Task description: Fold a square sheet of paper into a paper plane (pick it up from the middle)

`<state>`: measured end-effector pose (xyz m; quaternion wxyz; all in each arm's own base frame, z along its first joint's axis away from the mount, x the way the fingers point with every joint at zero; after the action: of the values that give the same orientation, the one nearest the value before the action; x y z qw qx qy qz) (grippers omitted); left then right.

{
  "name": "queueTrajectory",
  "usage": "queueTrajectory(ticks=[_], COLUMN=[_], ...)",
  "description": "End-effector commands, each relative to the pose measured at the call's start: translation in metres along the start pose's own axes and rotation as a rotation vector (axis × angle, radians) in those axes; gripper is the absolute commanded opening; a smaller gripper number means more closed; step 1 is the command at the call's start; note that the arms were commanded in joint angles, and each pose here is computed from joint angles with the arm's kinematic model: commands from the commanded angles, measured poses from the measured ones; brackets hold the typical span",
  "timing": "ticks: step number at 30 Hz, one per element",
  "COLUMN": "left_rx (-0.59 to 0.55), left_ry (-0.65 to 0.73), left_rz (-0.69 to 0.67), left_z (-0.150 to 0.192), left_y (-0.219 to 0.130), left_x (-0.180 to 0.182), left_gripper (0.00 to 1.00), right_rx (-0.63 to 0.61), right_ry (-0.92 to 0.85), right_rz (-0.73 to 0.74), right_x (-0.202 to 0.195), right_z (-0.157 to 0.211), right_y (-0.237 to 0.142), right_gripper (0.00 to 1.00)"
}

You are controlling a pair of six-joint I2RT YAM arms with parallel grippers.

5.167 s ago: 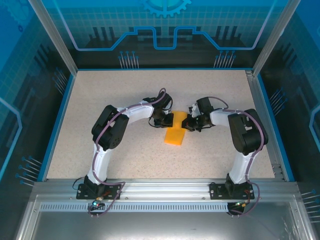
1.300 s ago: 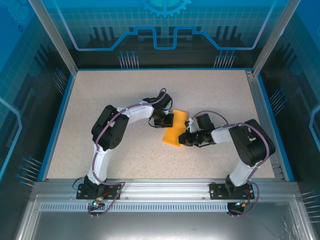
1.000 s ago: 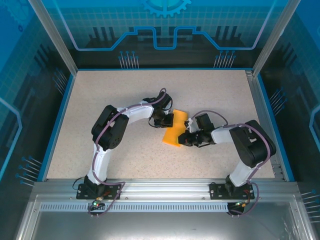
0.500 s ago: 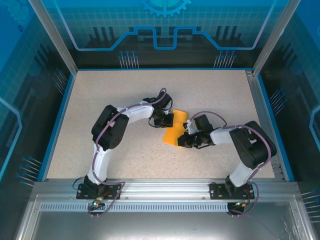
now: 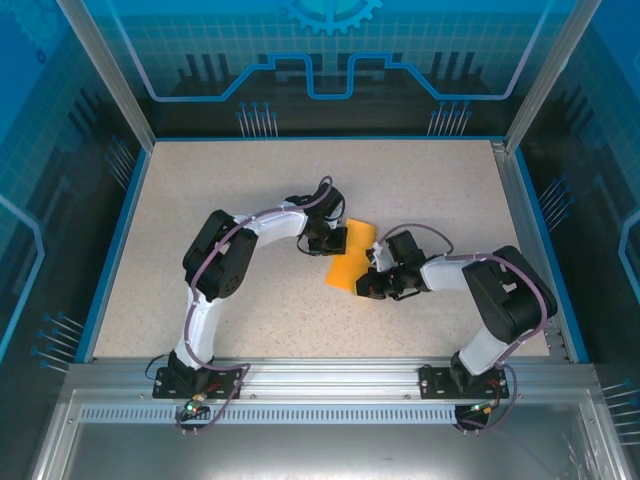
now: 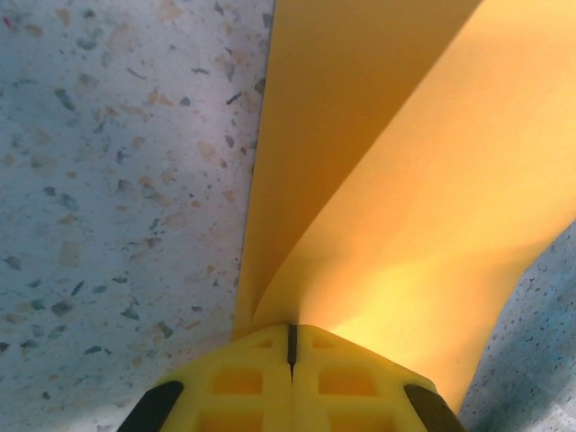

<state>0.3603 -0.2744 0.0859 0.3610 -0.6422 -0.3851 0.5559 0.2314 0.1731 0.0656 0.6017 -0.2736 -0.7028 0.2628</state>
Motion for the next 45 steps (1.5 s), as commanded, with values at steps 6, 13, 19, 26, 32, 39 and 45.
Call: queueTrajectory(ticks=[6,13,19,26,32,39,45], left_rx=[0.1,0.104,0.105,0.105,0.105,0.107,0.109], left_ry=[-0.004,-0.004,-0.005,-0.002,0.0,0.001,-0.001], left_rz=[-0.08,-0.084,-0.081,-0.086,-0.086,-0.09,-0.088], left_z=[0.023,0.025,0.025,0.025,0.024,0.025,0.025], left_y=[0.021,0.021,0.023,0.022,0.022,0.023,0.024], left_x=[0.019,0.021,0.021,0.021,0.021,0.022,0.022], left_gripper=[0.0,0.0,0.0,0.0,0.0,0.0,0.0], right_rx=[0.0,-0.154,-0.142,-0.128,-0.105,-0.191,-0.181], right_ry=[0.017,0.017,0.061,0.097,0.144,0.094,0.1], right_rz=[-0.012,-0.09,-0.035,0.008,0.004,-0.067,-0.06], right_x=[0.003,0.016,0.001,-0.023,-0.038,-0.018,-0.027], right_z=[0.005,-0.034,-0.056,-0.057,-0.046,-0.071,-0.085], right_y=[-0.004,-0.041,-0.026,-0.013,-0.009,-0.036,-0.033], right_gripper=[0.02,0.01,0.02,0.02,0.02,0.04,0.04])
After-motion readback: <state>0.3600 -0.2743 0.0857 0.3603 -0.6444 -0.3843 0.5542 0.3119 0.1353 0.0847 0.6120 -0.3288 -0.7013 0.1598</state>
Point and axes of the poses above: each hand's point on the last joint's axis, 136 mm out from that joint toward the fingers, its own y axis out along the fingers, its own x axis along the line the jaws close on, z = x × y, the point moved 8 cm from there along -y, back along the fingers
